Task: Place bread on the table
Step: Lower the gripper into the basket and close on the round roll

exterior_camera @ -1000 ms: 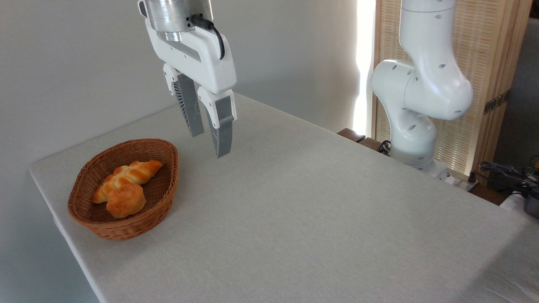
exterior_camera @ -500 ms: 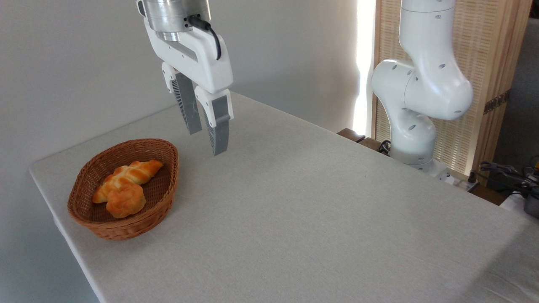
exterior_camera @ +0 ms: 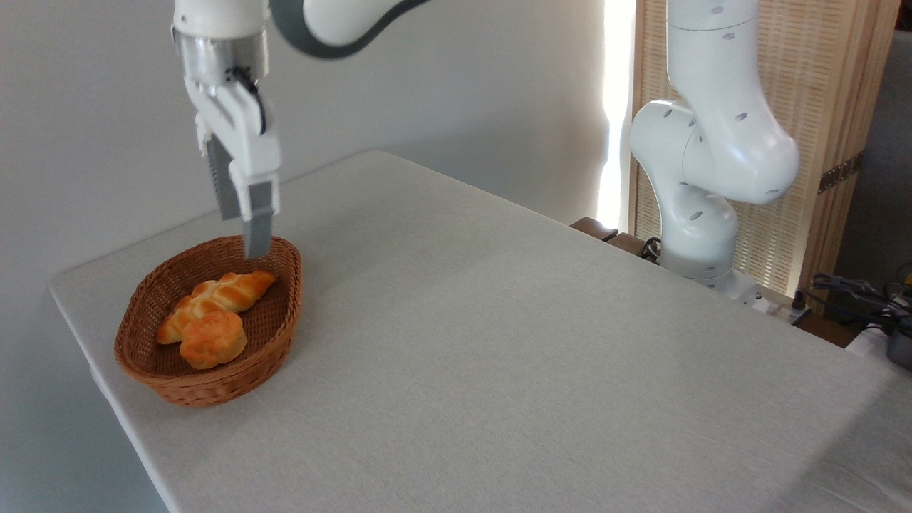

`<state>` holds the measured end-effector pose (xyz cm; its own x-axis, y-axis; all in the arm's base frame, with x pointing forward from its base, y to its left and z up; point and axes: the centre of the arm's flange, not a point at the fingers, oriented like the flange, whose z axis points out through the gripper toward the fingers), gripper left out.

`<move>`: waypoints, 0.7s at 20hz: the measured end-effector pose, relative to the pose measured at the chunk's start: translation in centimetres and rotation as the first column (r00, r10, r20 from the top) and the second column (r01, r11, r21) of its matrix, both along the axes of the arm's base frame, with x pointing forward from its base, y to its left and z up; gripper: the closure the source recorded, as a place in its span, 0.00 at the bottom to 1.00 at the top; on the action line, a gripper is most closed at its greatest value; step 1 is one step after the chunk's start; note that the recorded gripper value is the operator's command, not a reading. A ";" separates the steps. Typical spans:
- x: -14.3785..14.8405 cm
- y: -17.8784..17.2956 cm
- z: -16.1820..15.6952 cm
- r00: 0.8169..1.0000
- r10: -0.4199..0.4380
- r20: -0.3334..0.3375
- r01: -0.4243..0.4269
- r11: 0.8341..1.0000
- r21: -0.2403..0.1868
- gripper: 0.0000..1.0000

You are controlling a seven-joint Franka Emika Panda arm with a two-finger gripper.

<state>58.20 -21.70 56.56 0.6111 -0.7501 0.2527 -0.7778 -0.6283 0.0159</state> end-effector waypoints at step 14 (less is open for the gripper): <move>2.5 -5.5 -13.3 0.966 -0.207 0.151 0.179 0.967 0.183 0.14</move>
<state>60.68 -27.23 43.24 0.4099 -0.8898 0.2007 -0.8670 -0.4485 -0.2174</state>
